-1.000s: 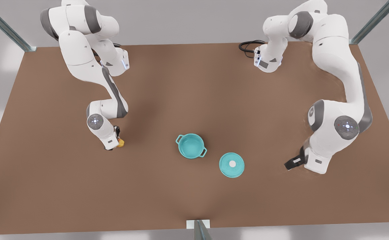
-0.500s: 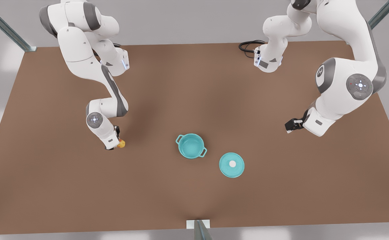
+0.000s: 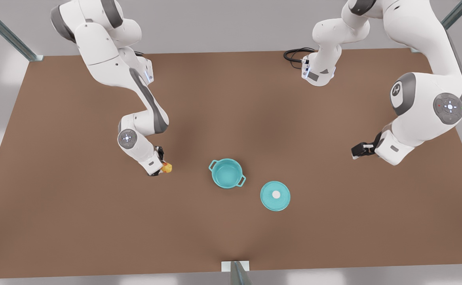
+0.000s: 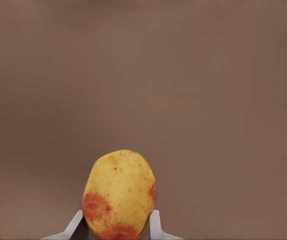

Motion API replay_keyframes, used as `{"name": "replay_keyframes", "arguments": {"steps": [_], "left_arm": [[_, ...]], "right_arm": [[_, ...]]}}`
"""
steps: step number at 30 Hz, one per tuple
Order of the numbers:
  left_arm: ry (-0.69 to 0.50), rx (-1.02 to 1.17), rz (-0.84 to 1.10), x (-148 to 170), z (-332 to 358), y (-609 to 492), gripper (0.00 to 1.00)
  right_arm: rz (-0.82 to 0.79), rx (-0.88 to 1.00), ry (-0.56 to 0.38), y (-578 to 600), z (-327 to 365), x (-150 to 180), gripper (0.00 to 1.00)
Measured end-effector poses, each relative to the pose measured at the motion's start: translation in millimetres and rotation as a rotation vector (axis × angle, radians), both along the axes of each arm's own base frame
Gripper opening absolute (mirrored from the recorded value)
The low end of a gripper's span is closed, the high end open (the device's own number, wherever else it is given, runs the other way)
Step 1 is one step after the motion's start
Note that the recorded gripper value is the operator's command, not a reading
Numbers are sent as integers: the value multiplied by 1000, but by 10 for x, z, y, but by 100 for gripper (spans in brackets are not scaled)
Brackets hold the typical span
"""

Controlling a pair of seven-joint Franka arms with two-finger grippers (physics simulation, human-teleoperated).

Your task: Open the pot lid and put the potato into the pot

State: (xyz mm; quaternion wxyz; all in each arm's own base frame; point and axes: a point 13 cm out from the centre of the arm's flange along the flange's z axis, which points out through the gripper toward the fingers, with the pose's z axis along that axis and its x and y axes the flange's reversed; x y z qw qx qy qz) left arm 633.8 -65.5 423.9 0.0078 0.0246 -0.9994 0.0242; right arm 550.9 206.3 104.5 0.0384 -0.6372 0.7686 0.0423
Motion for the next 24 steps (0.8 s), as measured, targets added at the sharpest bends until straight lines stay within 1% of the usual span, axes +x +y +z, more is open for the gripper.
{"name": "replay_keyframes", "arguments": {"steps": [10, 19, 21, 24], "left_arm": [[19, 3, -53, -16, -73, -78, 100], [45, 1, -110, -52, -225, -323, 100], [48, 1, -128, -81, -236, -464, 100], [49, 3, -135, -100, -234, -545, 100]], "right_arm": [[38, 96, -4, 746, 254, -3, 43], [89, 201, -10, 1858, 395, -47, 43], [91, 222, -15, 2058, 427, -19, 43], [81, 253, -32, 2303, 495, 114, 43]]}}
